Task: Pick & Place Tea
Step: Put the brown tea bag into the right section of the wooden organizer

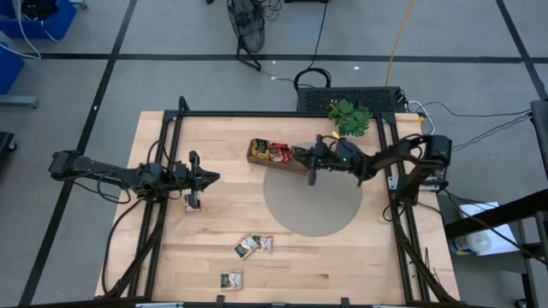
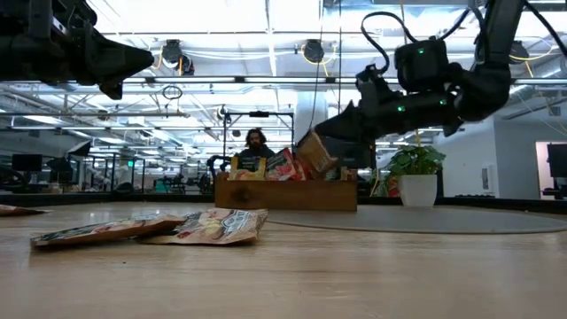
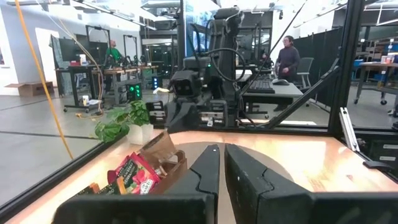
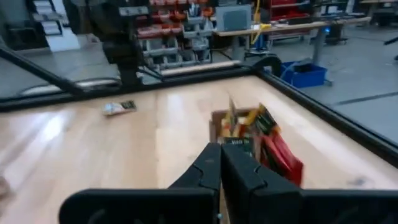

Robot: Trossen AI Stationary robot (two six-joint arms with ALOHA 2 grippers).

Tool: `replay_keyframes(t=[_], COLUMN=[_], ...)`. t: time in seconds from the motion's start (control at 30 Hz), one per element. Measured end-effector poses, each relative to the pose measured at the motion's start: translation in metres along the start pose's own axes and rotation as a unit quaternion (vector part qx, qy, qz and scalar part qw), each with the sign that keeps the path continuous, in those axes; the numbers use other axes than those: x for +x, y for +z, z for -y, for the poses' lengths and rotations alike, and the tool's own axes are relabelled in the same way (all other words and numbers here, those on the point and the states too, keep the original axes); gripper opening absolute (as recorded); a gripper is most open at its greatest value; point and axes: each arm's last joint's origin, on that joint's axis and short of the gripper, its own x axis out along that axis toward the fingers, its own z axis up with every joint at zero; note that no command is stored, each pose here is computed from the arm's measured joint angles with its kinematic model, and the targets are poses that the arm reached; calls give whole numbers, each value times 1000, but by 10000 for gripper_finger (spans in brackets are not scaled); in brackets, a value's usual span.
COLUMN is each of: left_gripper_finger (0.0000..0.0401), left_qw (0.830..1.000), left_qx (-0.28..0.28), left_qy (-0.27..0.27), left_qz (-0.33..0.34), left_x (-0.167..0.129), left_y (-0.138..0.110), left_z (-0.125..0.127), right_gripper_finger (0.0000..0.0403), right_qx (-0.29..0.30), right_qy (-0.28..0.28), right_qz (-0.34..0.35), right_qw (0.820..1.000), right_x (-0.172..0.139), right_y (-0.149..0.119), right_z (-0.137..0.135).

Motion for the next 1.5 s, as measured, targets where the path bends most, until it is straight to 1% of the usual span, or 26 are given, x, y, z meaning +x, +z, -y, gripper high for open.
replay_keyframes(t=[0.27, 0.4, 0.57, 0.67, 0.77, 0.87, 0.97, 1.07, 1.13, 1.23, 1.3, 1.33, 1.4, 1.5], left_gripper_finger=[31, 31, 31, 31, 31, 31, 31, 31, 31, 31, 31, 31, 31, 31], left_qw=[1000, 1000, 1000, 1000, 1000, 1000, 1000, 1000, 1000, 1000, 1000, 1000, 1000, 1000], left_qx=[0, 0, 0, 0, 0, 0, 0, 0, 0, 0, 0, 0, 0, 0], left_qy=[0, 0, 0, 0, 0, 0, 0, 0, 0, 0, 0, 0, 0, 0], left_qz=[-1, 0, 0, 0, 0, 0, 0, 0, 0, 1, 0, 1, 0, 1], left_x=[0, 0, 0, 0, 0, 0, 0, 0, 0, 0, 0, 0, 0, 0], left_y=[0, 0, 0, 0, 0, 0, 0, 0, 0, 0, 0, 0, 0, 0], left_z=[0, 0, 0, 0, 0, 0, 0, 0, 0, 0, 0, 0, 0, 0], right_gripper_finger=[0, 10, 43, 70, 99, 127, 149, 163, 168, 171, 171, 170, 168, 166], right_qx=[-2, -10, -31, -44, -57, -51, -43, -51, -62, -79, -87, -90, -82, -52], right_qy=[-80, -83, -81, -101, -103, -102, -101, -104, -106, -108, -108, -104, -77, -37], right_qz=[-28, -35, -37, -36, -38, -40, -53, -103, -156, -239, -293, -318, -356, -386], right_qw=[996, 996, 996, 993, 992, 993, 993, 988, 980, 962, 946, 938, 928, 921], right_x=[-1, -1, -2, -2, -2, -2, -4, 0, 5, 13, 17, 18, 23, 32], right_y=[-7, -9, -8, -8, -8, -8, -2, 18, 42, 79, 96, 101, 106, 101], right_z=[5, 4, 4, 5, 5, 5, 4, 4, 5, 10, 15, 18, 24, 32])
